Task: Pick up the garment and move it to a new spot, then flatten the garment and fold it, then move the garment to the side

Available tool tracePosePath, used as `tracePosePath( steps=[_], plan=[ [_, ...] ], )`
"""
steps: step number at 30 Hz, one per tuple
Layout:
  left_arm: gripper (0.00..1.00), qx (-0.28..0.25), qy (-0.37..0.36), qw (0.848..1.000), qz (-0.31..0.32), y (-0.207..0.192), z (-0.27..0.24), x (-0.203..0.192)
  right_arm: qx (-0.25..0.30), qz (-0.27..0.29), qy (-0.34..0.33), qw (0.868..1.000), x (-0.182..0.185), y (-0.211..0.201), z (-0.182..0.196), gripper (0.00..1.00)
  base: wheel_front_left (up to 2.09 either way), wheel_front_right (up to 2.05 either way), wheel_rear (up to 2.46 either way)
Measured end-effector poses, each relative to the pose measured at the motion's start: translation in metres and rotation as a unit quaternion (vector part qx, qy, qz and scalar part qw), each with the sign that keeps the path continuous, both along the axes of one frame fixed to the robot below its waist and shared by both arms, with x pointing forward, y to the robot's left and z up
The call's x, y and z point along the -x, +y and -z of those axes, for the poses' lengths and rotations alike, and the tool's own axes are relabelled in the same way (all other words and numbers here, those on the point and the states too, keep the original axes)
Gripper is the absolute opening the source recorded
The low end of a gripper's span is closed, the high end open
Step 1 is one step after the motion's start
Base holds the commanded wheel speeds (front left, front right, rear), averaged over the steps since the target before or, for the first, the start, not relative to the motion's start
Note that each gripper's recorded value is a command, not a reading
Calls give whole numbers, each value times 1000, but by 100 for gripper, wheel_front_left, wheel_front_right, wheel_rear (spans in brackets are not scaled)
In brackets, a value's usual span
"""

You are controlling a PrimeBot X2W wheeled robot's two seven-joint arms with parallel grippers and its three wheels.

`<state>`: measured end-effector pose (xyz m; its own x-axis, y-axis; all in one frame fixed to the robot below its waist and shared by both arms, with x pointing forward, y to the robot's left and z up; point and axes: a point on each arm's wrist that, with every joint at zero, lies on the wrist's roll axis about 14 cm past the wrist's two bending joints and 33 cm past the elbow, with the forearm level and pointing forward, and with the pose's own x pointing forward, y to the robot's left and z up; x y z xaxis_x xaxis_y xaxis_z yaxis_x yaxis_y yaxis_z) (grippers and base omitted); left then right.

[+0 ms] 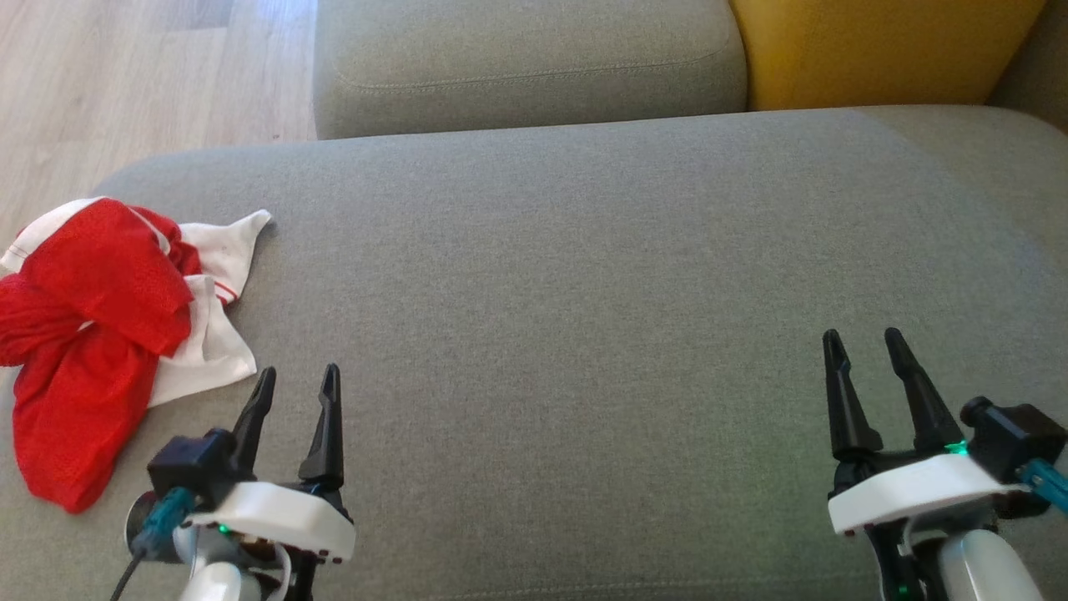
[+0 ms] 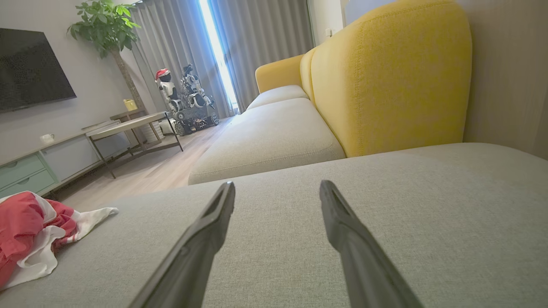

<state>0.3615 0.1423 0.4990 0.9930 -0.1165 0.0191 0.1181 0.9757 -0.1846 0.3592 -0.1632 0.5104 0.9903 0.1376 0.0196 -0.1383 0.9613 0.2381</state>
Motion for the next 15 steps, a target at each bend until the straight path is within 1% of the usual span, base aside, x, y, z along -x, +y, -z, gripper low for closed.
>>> tracePosePath(
  steps=[15],
  plan=[
    [100,-72,-17,997,8,-3,3,3,49,-8,-7,999,1,6,0,100,0,0,0]
  ],
)
